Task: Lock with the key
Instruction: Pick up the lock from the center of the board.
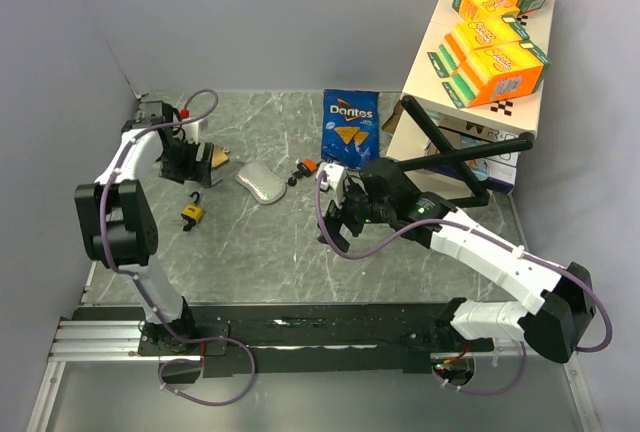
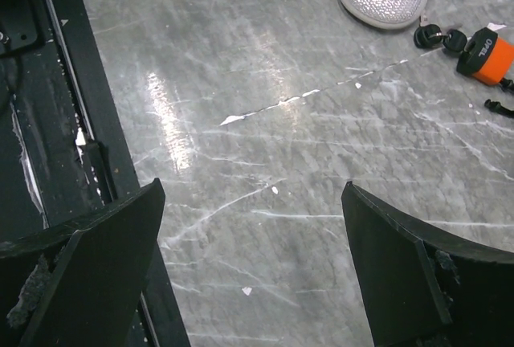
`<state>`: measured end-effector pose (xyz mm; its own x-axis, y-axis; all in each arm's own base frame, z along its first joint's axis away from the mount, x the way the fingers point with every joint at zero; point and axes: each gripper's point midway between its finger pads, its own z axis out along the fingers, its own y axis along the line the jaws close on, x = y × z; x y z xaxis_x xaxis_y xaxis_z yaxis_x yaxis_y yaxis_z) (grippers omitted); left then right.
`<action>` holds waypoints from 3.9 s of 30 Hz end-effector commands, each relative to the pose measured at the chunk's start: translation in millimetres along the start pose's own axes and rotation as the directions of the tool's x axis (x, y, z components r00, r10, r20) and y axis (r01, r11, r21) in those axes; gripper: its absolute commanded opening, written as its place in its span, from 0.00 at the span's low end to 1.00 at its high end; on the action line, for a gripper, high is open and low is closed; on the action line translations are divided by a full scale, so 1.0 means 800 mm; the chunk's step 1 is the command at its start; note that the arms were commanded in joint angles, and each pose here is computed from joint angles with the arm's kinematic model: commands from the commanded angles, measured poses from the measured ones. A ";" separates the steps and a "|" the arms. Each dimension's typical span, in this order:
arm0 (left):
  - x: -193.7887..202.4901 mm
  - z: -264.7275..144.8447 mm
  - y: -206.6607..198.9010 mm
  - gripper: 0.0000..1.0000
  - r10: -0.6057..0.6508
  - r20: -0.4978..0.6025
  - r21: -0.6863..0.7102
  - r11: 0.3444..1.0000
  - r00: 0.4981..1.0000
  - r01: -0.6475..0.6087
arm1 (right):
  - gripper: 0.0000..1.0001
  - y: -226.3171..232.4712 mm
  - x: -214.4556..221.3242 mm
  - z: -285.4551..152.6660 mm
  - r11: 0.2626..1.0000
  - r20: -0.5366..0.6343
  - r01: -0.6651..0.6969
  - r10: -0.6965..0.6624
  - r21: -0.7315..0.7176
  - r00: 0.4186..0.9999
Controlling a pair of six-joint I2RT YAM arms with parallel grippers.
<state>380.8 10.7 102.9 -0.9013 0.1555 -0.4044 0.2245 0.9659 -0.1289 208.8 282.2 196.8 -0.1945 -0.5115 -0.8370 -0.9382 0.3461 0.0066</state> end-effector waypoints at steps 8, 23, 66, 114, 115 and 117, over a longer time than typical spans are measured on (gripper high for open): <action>0.008 0.047 0.021 0.66 0.027 -0.086 -0.045 0.998 0.996 -0.031 | 1.00 -0.022 -0.037 0.001 0.999 0.064 -0.008 0.006 0.031 0.998; 0.011 0.080 0.027 0.36 0.007 -0.127 -0.043 0.999 0.992 -0.012 | 1.00 -0.026 -0.038 0.007 0.999 0.052 -0.011 0.010 0.032 0.999; -0.059 -0.317 -0.195 0.01 -0.603 0.539 0.745 0.667 0.587 0.000 | 1.00 0.019 -0.279 0.081 0.897 0.369 -0.244 0.383 -0.370 0.847; -0.066 -0.285 -0.155 0.01 -0.819 0.374 0.707 0.556 0.435 0.438 | 0.47 -0.037 -0.265 0.198 0.956 0.324 -0.107 0.014 0.272 0.946; -0.066 -0.284 -0.156 0.01 -0.819 0.372 0.707 0.555 0.437 0.439 | 0.42 -0.038 -0.267 0.197 0.956 0.329 -0.106 0.010 0.274 0.944; -0.064 -0.283 -0.155 0.01 -0.819 0.371 0.705 0.555 0.437 0.442 | 0.26 -0.038 -0.270 0.195 0.956 0.334 -0.103 0.007 0.273 0.943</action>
<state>320.3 -65.4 312.7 -0.4615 -0.7978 -0.3880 -0.0883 0.4765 -0.8747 307.4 507.2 254.9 -0.1534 -0.2795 -0.9478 -0.8298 0.5572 -0.0301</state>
